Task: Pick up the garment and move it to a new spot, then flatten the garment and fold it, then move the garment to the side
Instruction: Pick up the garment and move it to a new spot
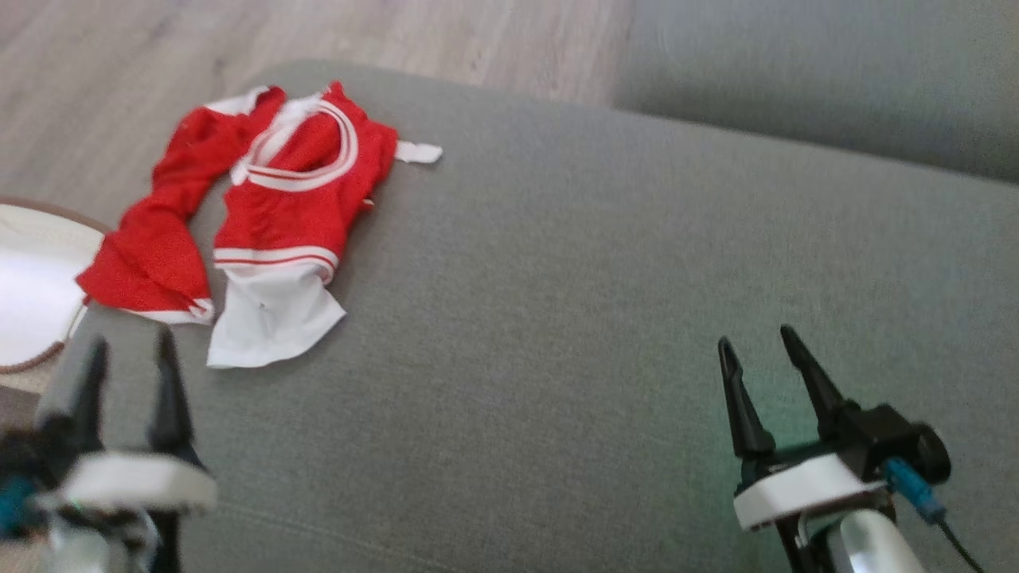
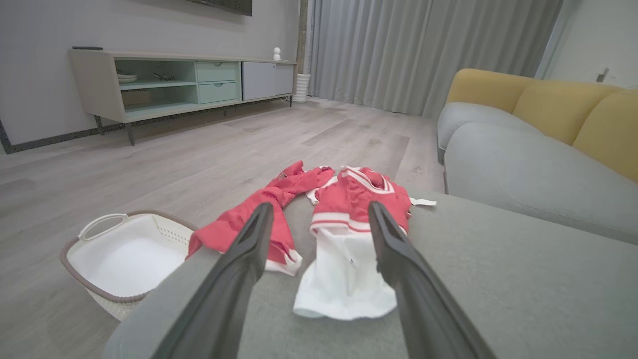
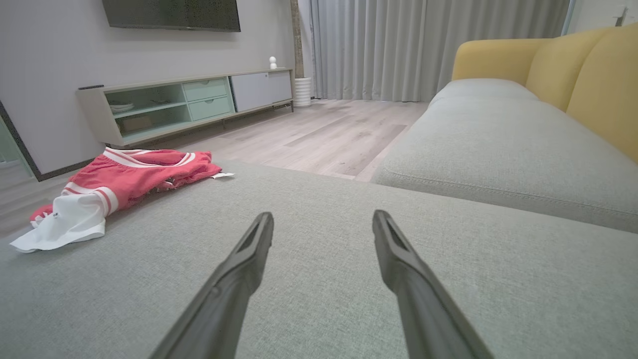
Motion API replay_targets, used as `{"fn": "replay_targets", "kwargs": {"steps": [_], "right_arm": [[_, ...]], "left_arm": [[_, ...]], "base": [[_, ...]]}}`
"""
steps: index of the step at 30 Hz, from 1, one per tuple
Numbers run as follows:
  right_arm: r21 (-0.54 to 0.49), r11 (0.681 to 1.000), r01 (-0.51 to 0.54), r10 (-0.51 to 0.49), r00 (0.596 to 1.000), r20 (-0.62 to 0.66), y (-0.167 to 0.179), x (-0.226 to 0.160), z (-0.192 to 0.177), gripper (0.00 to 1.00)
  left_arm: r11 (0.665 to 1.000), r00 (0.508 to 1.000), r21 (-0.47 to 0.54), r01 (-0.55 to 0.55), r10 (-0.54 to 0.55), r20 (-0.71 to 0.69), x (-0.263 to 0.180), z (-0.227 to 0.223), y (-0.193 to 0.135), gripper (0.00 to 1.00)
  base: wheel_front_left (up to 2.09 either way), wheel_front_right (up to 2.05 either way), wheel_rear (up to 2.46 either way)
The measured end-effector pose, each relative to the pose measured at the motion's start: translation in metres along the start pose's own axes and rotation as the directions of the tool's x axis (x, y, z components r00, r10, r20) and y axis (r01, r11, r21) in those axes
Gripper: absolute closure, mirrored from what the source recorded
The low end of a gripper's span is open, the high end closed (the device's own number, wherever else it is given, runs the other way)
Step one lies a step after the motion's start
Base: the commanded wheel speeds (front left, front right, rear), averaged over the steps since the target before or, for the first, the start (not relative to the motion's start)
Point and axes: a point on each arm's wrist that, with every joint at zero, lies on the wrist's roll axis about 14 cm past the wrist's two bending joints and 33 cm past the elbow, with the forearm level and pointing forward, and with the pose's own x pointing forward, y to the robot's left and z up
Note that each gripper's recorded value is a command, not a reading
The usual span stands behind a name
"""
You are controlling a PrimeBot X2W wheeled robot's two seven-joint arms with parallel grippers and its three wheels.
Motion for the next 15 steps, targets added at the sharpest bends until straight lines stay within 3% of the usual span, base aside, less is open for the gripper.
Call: {"fn": "replay_targets", "kwargs": {"steps": [7,12,15], "right_arm": [[-0.021,0.999,0.03,-0.03,0.999,-0.017,-0.025,0.026,-0.014,0.0],[-0.019,0.998,0.055,-0.056,0.996,-0.07,-0.043,0.031,-0.039,0.0],[-0.023,0.998,0.06,-0.062,0.993,-0.097,-0.051,0.032,-0.051,0.0]], "left_arm": [[0.997,0.996,0.067,0.032,-0.027,-0.081,0.093,0.036,0.01,0.0],[0.992,0.979,0.121,0.035,-0.01,-0.205,0.141,0.022,0.014,0.0],[0.995,0.961,0.091,0.04,-0.013,-0.278,0.162,0.003,0.008,0.0]], "base": [[0.0,0.0,0.0],[0.0,0.0,0.0],[0.0,0.0,0.0]]}}
